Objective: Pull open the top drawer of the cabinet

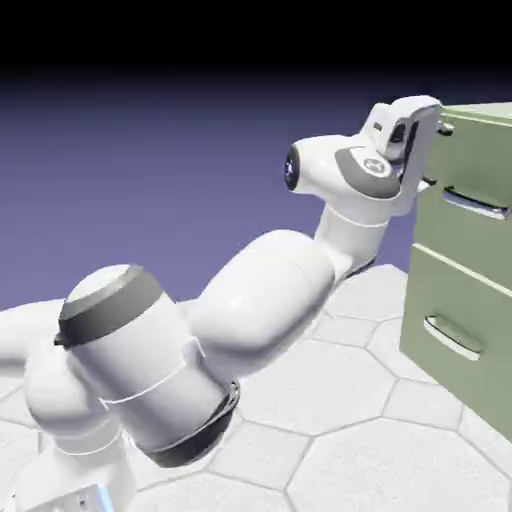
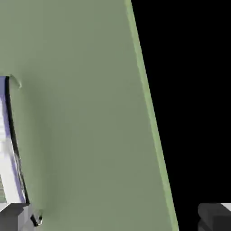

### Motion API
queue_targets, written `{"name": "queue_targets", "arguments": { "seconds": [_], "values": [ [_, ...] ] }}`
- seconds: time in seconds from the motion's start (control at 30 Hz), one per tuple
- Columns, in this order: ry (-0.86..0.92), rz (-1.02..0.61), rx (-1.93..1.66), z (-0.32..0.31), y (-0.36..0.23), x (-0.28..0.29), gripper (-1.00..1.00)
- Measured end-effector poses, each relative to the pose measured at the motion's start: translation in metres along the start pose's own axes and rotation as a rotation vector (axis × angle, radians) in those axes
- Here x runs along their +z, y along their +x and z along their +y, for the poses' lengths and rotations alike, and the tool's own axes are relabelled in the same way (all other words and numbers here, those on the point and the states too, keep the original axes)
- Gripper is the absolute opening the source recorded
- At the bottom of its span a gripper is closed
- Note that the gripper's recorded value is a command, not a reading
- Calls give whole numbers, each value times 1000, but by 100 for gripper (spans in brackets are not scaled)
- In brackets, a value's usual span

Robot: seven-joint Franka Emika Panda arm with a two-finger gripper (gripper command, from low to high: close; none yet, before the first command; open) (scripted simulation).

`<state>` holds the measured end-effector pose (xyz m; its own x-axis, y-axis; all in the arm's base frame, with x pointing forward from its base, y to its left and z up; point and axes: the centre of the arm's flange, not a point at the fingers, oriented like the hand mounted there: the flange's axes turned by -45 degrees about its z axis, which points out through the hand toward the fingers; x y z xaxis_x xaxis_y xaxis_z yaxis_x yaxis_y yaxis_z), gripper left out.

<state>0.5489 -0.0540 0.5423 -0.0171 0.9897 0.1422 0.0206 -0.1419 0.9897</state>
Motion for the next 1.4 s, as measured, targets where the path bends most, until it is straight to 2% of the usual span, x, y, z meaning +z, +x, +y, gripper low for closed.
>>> {"name": "queue_targets", "arguments": {
  "seconds": [0.2,0.43,0.47,0.53,0.8,1.37,1.4],
  "values": [
    [-18,-17,-135,-76,20,53,0],
    [-19,-18,-142,-79,21,100,0],
    [-19,-18,-143,-80,21,106,-100],
    [-19,-18,-143,-80,21,106,-100],
    [-17,-18,-142,-81,22,32,-100],
    [-17,-18,-142,-85,25,-160,-100],
    [-17,-18,-142,-85,25,-166,100]
  ]
}}
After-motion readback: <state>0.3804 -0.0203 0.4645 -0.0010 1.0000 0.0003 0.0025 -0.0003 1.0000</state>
